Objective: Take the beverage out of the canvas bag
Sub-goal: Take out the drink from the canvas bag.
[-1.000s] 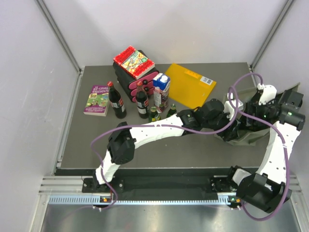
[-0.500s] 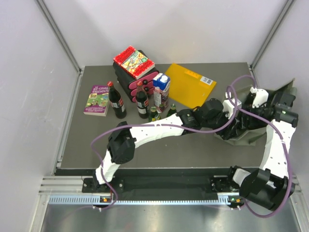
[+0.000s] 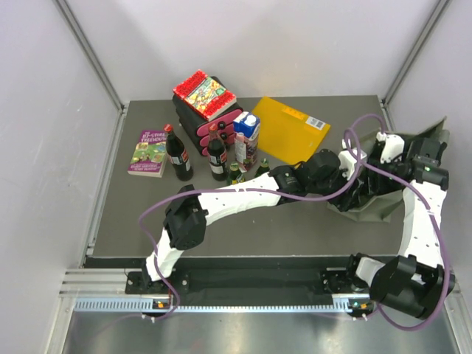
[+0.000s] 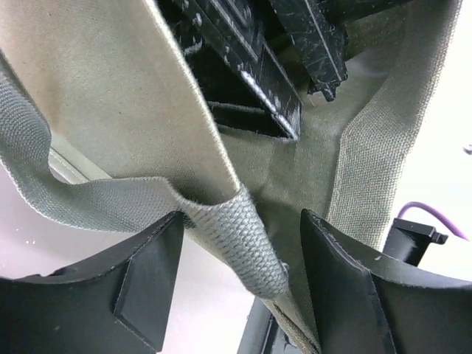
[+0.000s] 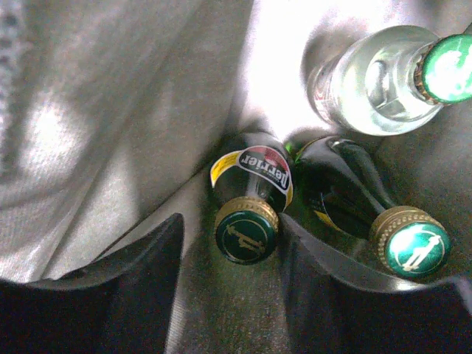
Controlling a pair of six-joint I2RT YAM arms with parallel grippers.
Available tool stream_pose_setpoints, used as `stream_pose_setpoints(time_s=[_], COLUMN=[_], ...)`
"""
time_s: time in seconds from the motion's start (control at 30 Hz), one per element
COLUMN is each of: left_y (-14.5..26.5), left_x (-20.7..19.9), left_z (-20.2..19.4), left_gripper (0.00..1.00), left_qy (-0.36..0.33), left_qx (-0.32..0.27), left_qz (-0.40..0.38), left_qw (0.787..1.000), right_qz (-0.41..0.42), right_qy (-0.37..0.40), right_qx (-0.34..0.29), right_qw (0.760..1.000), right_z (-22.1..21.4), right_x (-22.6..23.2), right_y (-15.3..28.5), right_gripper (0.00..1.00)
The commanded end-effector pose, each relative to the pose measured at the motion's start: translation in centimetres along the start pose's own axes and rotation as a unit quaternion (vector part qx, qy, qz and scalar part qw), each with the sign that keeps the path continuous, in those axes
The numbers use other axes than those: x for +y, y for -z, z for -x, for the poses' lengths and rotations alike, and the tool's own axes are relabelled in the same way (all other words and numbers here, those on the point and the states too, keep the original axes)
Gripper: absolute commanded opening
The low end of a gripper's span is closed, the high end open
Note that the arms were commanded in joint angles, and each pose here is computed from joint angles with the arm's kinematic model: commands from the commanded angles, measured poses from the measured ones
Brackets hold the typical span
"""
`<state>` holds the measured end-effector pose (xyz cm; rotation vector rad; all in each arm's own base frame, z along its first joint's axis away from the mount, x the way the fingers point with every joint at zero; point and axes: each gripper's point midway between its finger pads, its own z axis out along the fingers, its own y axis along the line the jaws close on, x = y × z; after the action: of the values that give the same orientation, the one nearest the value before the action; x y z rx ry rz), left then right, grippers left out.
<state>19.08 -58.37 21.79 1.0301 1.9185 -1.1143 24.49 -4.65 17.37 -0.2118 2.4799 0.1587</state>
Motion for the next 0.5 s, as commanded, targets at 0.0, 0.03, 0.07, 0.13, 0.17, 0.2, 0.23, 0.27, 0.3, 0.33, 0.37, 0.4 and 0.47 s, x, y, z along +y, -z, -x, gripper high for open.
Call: stream_pose_setpoints(time_s=[0.0, 0.03, 0.07, 0.13, 0.17, 0.2, 0.23, 0.27, 0.3, 0.33, 0.37, 0.4, 0.47], left_y=[-1.0, -0.9, -0.9, -0.9, -0.9, -0.8, -0.7, -0.6, -0.4, -0.3, -0.2, 0.1, 0.2], left_x=[-0.1, -0.1, -0.1, 0.1, 0.1, 0.3, 0.3, 0.5, 0.7, 0.8, 0.9, 1.3, 1.6], left_z=[-3.0, -3.0, -2.8, -2.9, -2.6, -2.6, -2.4, -2.3, -1.9, -1.6, -1.2, -0.7, 0.1], left_gripper=[0.69, 0.69, 0.69, 0.69, 0.7, 0.7, 0.7, 0.7, 0.7, 0.71, 0.71, 0.72, 0.73], left_qy=[-0.012, -0.012, -0.012, -0.011, -0.011, -0.009, -0.002, 0.002, 0.005, 0.015, 0.02, 0.027, 0.049], left_qx=[0.045, 0.046, 0.045, 0.048, 0.045, 0.047, 0.045, 0.045, 0.04, 0.038, 0.033, 0.027, 0.015], left_qz=[0.0, 0.001, 0.003, 0.007, 0.007, 0.009, 0.01, 0.01, 0.011, 0.011, 0.01, 0.013, 0.009], left_qw=[0.999, 0.999, 0.999, 0.999, 0.999, 0.999, 0.999, 0.999, 0.999, 0.999, 0.999, 0.999, 0.999], right_qz=[-0.012, -0.012, -0.013, -0.012, -0.013, -0.017, -0.019, -0.024, -0.033, -0.038, -0.041, -0.049, -0.051], right_qy=[0.014, 0.015, 0.016, 0.022, 0.025, 0.03, 0.034, 0.038, 0.046, 0.05, 0.055, 0.065, 0.075], right_qx=[-0.019, -0.023, -0.027, -0.035, -0.039, -0.048, -0.054, -0.063, -0.079, -0.087, -0.096, -0.112, -0.122], right_qw=[1.0, 1.0, 0.999, 0.999, 0.999, 0.998, 0.998, 0.997, 0.995, 0.994, 0.993, 0.99, 0.988], right_z=[1.2, 1.3, 1.5, 1.8, 2.0, 2.3, 2.5, 2.9, 3.7, 4.1, 4.6, 5.4, 5.9], right_x=[-0.4, -0.4, -0.4, -0.2, -0.2, -0.1, -0.1, -0.2, -0.2, -0.2, -0.2, -0.1, 0.1], right_y=[-0.4, -0.4, -0.3, 0.0, 0.2, 0.7, 1.0, 1.3, 2.2, 2.7, 3.3, 4.3, 5.3], right_gripper=[0.49, 0.46, 0.37, 0.29, 0.19, 0.14, 0.09, 0.01, 0.0, 0.0, 0.0, 0.0, 0.0])
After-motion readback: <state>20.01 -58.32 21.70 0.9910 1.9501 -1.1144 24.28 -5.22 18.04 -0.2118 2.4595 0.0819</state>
